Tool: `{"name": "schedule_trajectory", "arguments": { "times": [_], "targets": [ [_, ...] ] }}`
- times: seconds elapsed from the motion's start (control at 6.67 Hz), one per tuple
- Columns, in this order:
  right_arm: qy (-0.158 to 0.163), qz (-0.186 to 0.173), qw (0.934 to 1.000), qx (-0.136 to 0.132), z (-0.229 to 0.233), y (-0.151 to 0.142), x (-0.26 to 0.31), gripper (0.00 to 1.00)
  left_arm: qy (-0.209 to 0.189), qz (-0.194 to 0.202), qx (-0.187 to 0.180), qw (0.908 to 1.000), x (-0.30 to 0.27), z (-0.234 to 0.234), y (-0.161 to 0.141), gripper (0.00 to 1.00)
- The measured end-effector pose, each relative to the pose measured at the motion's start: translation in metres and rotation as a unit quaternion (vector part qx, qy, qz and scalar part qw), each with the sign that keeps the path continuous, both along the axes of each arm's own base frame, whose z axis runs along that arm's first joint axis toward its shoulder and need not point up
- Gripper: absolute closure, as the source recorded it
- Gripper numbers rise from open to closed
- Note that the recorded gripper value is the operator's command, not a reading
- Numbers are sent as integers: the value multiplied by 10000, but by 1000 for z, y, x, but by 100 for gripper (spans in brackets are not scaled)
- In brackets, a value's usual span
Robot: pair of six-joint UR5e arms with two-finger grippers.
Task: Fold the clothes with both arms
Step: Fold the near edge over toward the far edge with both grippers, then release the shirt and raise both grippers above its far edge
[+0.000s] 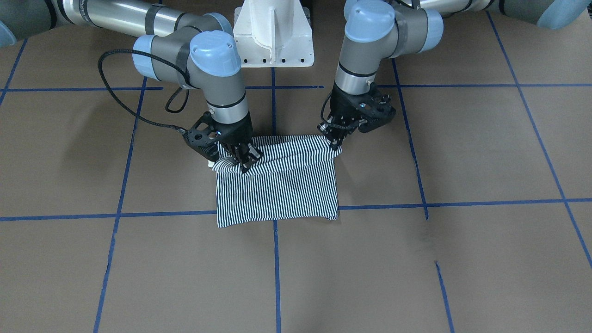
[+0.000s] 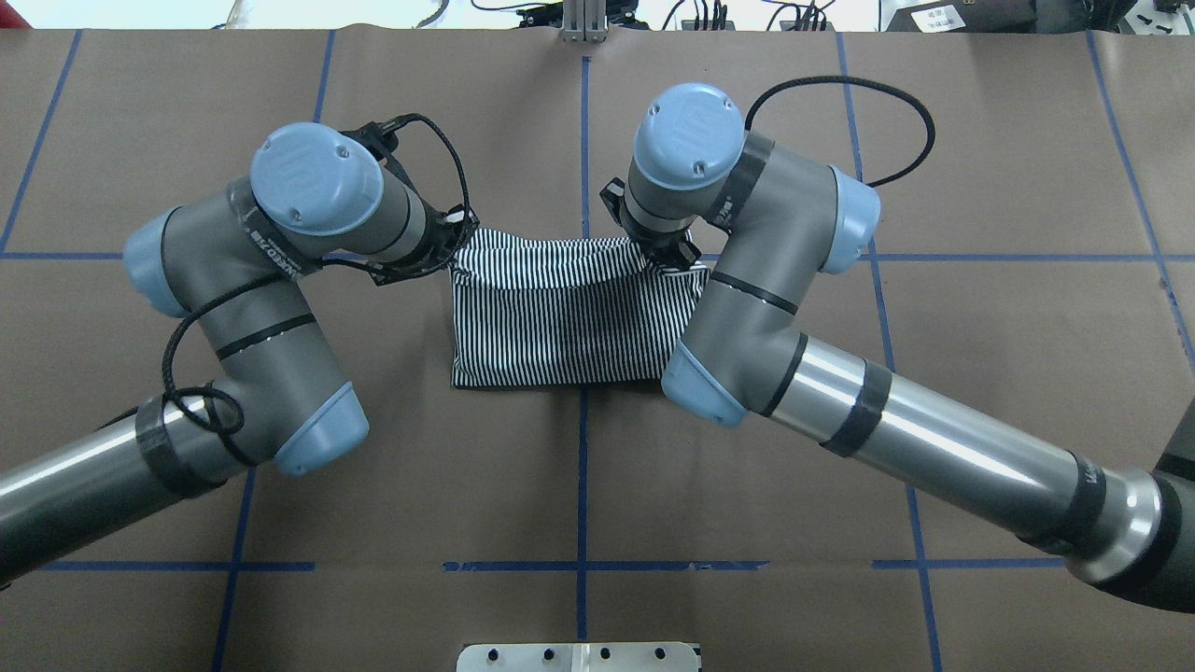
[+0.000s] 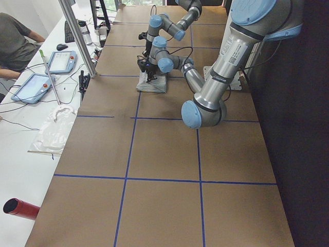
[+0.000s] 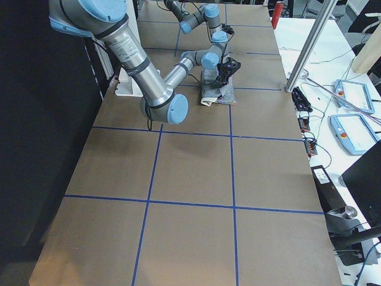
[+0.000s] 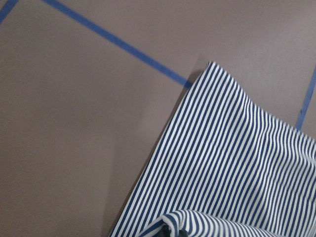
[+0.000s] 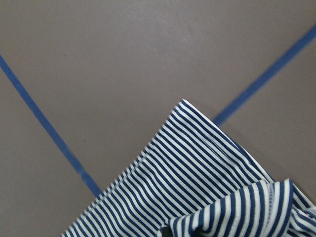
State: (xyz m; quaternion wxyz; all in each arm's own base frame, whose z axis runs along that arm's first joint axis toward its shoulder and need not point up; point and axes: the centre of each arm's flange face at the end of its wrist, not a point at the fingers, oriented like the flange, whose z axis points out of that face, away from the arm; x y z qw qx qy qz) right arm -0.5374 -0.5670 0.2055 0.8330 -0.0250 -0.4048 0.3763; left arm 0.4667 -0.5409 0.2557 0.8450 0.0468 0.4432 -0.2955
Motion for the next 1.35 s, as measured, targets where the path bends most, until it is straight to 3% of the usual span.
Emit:
{"name": "schedule_trajectory", "arguments": {
  "times": [0.15,0.45,0.9,1.05,1.35],
  "targets": [
    [86,-17,9999,130,7,-35,4,0,-59,-79,167,9998,-18,16,-40,0],
    [95,-206,9996,173,15,-68,24,0,34,105,195,9997,-36,20,-59,0],
    [135,-775,9959,457,12,-66,32,0,339,500,225,9979,-56,2,-50,0],
    [305,-1020,9924,612,11,-63,37,0,397,539,218,9975,-59,-1,-48,0],
    [550,-1637,9796,1027,18,-65,73,0,629,555,-208,9963,-14,-8,-18,0]
  ]
}}
